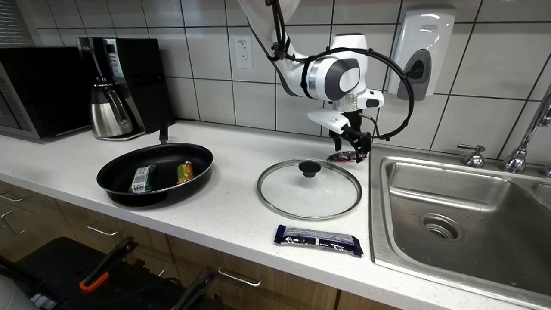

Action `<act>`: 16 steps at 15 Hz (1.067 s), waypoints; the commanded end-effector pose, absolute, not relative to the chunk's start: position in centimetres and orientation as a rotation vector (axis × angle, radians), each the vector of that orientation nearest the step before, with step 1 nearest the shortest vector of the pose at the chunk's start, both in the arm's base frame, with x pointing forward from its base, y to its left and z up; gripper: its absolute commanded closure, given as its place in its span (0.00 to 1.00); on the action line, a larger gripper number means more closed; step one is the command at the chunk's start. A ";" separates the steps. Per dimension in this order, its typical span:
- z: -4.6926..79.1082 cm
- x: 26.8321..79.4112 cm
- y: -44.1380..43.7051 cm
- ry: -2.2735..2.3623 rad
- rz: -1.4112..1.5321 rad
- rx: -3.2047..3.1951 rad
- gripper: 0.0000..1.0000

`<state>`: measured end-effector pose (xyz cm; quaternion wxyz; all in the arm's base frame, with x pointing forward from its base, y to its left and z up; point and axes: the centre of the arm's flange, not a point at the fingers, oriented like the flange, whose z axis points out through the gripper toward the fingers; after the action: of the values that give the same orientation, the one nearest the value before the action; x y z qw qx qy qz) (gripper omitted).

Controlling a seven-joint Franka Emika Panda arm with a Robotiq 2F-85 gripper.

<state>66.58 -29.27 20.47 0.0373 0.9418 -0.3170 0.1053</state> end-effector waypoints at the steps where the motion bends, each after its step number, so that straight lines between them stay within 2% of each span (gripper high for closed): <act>1: 20.2 68.6 -30.3 -1.018 0.331 2.921 0.00; 13: 18.8 69.8 -30.2 -1.027 0.269 2.922 0.00; 14: 18.9 69.7 -30.3 -1.031 0.267 2.922 0.07; 15: 18.9 69.6 -30.3 -1.032 0.263 2.922 0.26; 16: 18.9 69.5 -30.4 -1.032 0.261 2.920 0.34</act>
<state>68.65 -29.58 18.59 0.0260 0.9426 -0.3204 0.0906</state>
